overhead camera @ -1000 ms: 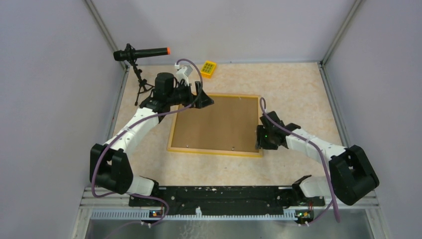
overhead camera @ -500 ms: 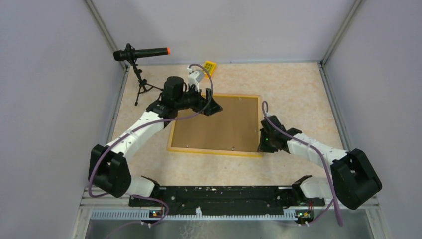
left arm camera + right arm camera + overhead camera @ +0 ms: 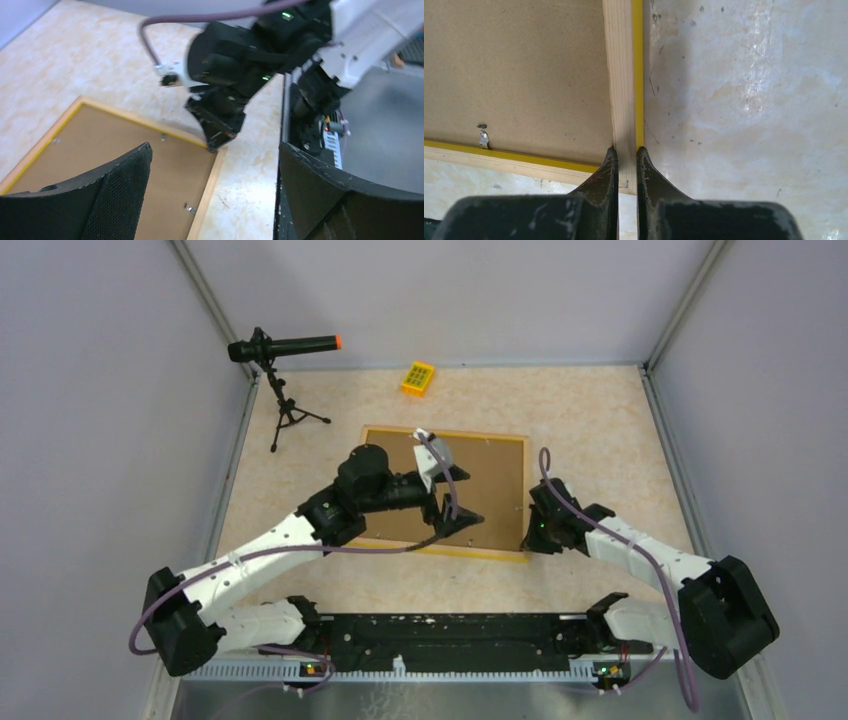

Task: Put the photo into the frame
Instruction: Turn over the photo frame at the center of the board.

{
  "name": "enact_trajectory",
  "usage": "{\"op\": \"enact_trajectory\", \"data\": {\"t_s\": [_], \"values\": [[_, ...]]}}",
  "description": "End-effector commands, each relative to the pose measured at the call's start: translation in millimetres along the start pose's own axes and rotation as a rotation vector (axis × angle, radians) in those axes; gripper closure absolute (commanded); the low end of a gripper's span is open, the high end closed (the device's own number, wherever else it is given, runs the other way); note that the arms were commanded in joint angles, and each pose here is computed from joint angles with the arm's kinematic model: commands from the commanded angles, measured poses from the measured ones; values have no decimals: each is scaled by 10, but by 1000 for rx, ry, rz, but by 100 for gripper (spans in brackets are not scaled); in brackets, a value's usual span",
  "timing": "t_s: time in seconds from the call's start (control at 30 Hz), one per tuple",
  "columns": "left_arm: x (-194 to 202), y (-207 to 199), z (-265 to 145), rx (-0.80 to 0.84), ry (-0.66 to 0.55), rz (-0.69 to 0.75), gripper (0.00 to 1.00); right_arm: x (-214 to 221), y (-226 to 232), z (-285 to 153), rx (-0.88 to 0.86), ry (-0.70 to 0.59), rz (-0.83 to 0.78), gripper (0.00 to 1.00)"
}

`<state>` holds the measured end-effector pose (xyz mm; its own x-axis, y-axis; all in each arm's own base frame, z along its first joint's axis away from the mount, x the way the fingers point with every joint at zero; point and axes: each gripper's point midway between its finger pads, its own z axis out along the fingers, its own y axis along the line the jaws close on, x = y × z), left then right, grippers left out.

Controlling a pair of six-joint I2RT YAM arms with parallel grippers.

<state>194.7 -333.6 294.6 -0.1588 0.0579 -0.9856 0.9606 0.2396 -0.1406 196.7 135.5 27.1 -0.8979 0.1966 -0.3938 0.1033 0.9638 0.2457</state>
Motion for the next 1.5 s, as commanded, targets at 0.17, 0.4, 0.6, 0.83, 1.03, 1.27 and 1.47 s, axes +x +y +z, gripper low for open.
{"op": "enact_trajectory", "data": {"t_s": [0.17,0.4,0.6,0.83,1.03,1.27,1.47], "values": [[705,-653,369,76,167,270,1,-231,259,-335,-62,-41,90,100],[1242,-421,216,-193,286,497,2,-337,304,-548,-81,-78,104,100],[1386,-164,116,-337,312,602,1,-302,420,-575,-159,-72,144,100],[1492,241,69,-537,393,776,15,-248,449,-602,-179,-45,149,100],[1692,149,220,-429,446,759,2,-278,414,-670,-164,-64,147,100],[1956,250,242,-454,526,765,1,-287,428,-745,-179,-71,146,100],[1977,706,181,-709,612,909,10,-291,410,-791,-172,-75,147,100]]}}
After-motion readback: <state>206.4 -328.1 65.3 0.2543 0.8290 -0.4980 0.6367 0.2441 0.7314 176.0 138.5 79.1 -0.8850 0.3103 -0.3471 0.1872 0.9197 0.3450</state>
